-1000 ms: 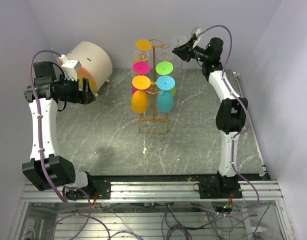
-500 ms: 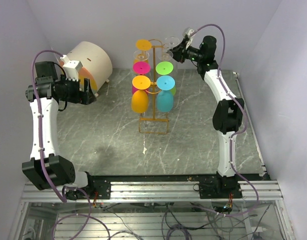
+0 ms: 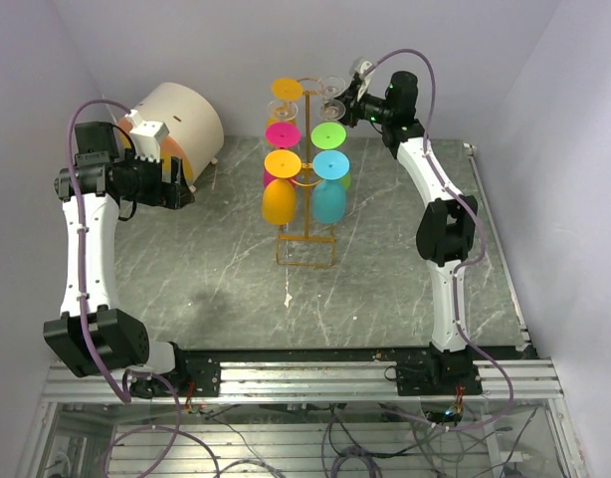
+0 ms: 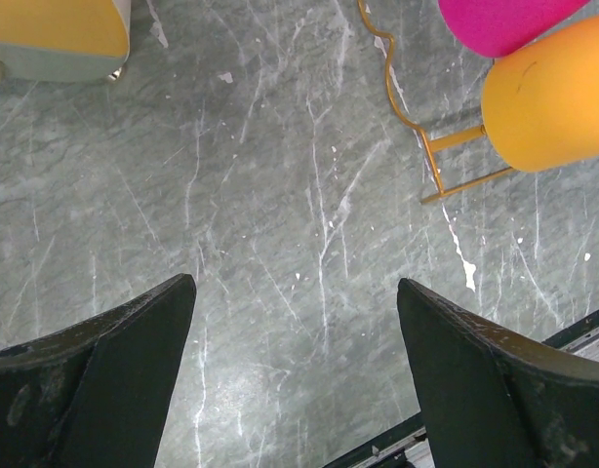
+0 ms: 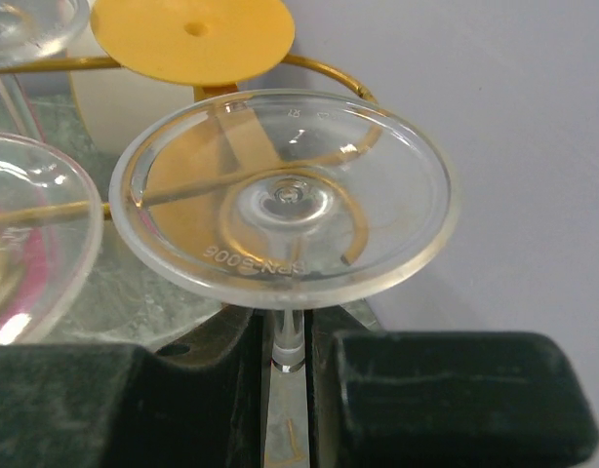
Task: Place the wine glass upside down on the wine glass rack
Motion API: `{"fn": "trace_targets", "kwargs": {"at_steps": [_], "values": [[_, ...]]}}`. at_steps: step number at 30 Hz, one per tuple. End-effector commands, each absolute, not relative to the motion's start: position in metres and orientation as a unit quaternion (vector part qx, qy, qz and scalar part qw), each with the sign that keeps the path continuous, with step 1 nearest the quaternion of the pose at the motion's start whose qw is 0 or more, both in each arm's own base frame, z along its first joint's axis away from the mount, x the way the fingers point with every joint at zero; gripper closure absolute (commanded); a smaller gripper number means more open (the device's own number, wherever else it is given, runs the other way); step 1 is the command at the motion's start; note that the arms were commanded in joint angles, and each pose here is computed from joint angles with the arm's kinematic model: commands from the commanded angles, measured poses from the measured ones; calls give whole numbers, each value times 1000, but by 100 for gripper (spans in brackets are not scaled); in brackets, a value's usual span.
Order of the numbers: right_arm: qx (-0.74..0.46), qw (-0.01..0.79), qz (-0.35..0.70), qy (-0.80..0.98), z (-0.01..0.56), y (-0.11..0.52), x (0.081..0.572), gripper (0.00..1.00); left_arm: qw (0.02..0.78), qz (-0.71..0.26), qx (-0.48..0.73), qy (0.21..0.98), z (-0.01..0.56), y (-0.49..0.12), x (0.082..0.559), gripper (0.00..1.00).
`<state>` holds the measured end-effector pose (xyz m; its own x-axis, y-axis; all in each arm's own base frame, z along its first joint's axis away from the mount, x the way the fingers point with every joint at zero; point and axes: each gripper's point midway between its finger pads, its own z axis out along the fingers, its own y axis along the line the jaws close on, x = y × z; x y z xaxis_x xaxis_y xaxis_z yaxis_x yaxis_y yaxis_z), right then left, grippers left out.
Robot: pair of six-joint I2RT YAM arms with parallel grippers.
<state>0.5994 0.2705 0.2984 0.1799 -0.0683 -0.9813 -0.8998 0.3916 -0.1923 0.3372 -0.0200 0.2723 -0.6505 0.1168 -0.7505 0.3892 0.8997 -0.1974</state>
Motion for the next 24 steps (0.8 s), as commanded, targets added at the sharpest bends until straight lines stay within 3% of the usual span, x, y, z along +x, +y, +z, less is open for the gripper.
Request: {"fn": "trace_targets", "kwargs": {"at_steps": [1, 8, 9, 12, 15, 24], "values": [[-455, 630, 315, 545, 294, 279, 603, 100, 401, -167, 154, 888, 281, -22, 338, 5], [-453, 631, 304, 552, 287, 278, 605, 100, 400, -166, 155, 888, 280, -22, 337, 5], [-448, 633, 302, 555, 287, 277, 606, 94, 400, -167, 155, 888, 279, -22, 338, 5], [-436, 641, 293, 559, 287, 273, 607, 59, 399, -167, 156, 888, 279, -22, 337, 5], [-431, 651, 283, 557, 293, 269, 605, 41, 397, -167, 154, 889, 278, -22, 337, 5], [-402, 669, 279, 560, 309, 234, 599, 27, 375, -147, 148, 903, 274, -17, 326, 0]]}}
